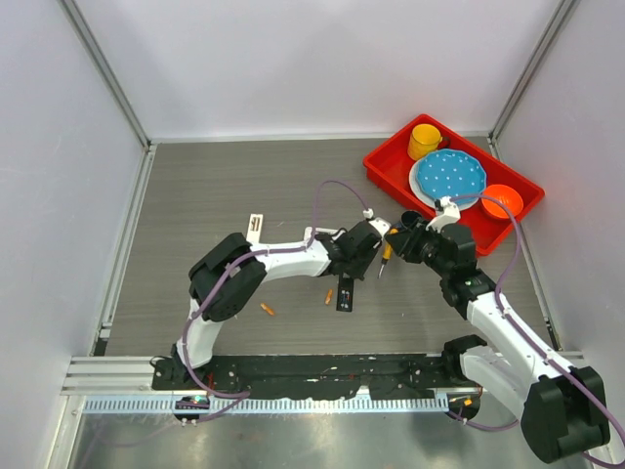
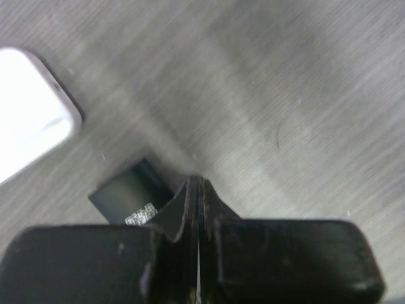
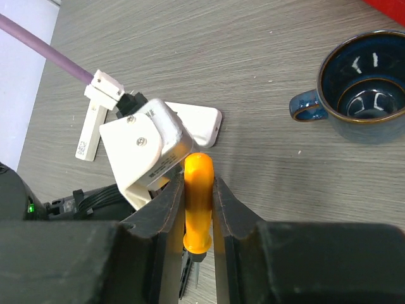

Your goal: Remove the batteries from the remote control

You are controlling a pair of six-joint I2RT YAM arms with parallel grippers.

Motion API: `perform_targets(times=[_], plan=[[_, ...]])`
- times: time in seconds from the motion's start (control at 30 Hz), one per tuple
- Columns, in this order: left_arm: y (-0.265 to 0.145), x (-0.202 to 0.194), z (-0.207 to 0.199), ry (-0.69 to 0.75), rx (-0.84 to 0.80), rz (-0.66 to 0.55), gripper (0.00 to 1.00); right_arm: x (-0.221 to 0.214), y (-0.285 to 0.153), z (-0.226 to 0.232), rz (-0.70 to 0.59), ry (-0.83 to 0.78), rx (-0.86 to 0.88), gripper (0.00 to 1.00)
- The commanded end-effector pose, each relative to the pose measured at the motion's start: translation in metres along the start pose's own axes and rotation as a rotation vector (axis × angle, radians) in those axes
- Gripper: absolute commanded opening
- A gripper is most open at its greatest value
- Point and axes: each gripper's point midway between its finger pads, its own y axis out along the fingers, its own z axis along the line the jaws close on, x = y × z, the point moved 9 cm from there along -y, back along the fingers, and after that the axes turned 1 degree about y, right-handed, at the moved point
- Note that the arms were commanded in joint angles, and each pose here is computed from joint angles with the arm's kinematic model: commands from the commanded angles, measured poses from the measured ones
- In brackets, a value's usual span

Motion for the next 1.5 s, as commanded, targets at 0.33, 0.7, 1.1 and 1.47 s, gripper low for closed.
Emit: perform_targets(times=[0.33, 0.7, 1.1, 1.47], plan=[[-0.01, -0.019, 0.047, -0.056, 0.309, 0.04, 0.0, 0.006, 0.0, 0.003, -0.05, -0.034, 0.021, 0.01], [-0.029, -0.048, 0.062, -0.099, 0.299, 0.066, 0.0, 0.004, 0.001, 0.003, -0.042, -0.035, 0.031, 0.01], [-0.038, -0.057, 0.041, -0.083, 0.074, 0.014, 0.0, 0.001, 0.005, 0.001, -0.021, -0.027, 0.034, 0.01], [-0.062, -0.026, 0.047, 0.007, 0.12, -0.107, 0.77, 0.0, 0.005, 0.001, -0.013, -0.032, 0.036, 0.01]])
